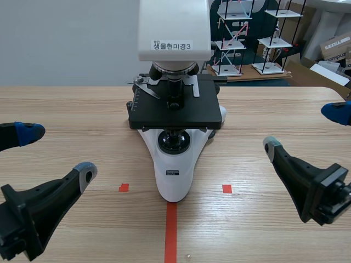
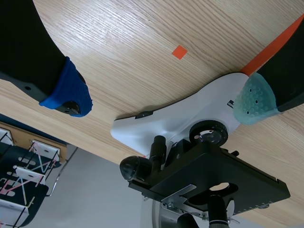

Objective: Point at the stage knob

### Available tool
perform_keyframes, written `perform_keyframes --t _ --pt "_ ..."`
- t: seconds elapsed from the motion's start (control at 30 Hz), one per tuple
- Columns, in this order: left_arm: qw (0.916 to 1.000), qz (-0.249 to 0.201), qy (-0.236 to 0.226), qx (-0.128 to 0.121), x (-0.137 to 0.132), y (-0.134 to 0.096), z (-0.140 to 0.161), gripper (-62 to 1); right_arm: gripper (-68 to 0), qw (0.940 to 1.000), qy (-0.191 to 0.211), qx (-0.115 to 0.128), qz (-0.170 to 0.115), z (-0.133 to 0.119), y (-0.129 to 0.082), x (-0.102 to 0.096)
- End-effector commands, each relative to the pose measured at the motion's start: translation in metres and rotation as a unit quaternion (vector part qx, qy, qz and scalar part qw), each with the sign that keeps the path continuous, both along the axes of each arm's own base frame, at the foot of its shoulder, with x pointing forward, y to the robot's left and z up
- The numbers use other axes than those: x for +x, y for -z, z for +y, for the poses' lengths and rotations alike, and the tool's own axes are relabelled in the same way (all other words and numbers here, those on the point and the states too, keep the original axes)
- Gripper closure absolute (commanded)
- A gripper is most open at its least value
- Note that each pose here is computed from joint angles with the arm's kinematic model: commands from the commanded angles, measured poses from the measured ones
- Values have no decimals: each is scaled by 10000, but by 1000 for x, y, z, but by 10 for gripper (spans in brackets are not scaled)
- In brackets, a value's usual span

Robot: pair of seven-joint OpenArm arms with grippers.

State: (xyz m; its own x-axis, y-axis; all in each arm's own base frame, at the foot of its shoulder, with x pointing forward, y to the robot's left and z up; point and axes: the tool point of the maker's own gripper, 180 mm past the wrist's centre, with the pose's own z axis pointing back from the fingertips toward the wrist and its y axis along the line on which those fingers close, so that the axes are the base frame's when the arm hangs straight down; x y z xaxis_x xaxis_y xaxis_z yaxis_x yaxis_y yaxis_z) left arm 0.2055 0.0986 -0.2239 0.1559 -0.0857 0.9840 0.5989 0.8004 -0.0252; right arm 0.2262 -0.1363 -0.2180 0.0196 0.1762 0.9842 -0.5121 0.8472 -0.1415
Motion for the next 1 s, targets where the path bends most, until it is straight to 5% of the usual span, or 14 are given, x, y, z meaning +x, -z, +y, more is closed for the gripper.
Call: perform_keyframes --t 0.0,0.33,0.63,0.97 --pt "9998 -128 -22 -124 2 -9 -2 -623 -679 9999 -35 64 -145 2 -9 1" --pt "9998 -126 -22 -123 2 -9 -2 -623 -679 9998 -31 -63 -169 1 -5 1" --pt "9998 -125 -22 -122 2 -9 -2 -623 -295 9998 170 -59 97 -13 37 27" --pt "9998 -125 -22 -122 2 -9 -2 -623 -23 9991 155 326 -217 -14 61 79"
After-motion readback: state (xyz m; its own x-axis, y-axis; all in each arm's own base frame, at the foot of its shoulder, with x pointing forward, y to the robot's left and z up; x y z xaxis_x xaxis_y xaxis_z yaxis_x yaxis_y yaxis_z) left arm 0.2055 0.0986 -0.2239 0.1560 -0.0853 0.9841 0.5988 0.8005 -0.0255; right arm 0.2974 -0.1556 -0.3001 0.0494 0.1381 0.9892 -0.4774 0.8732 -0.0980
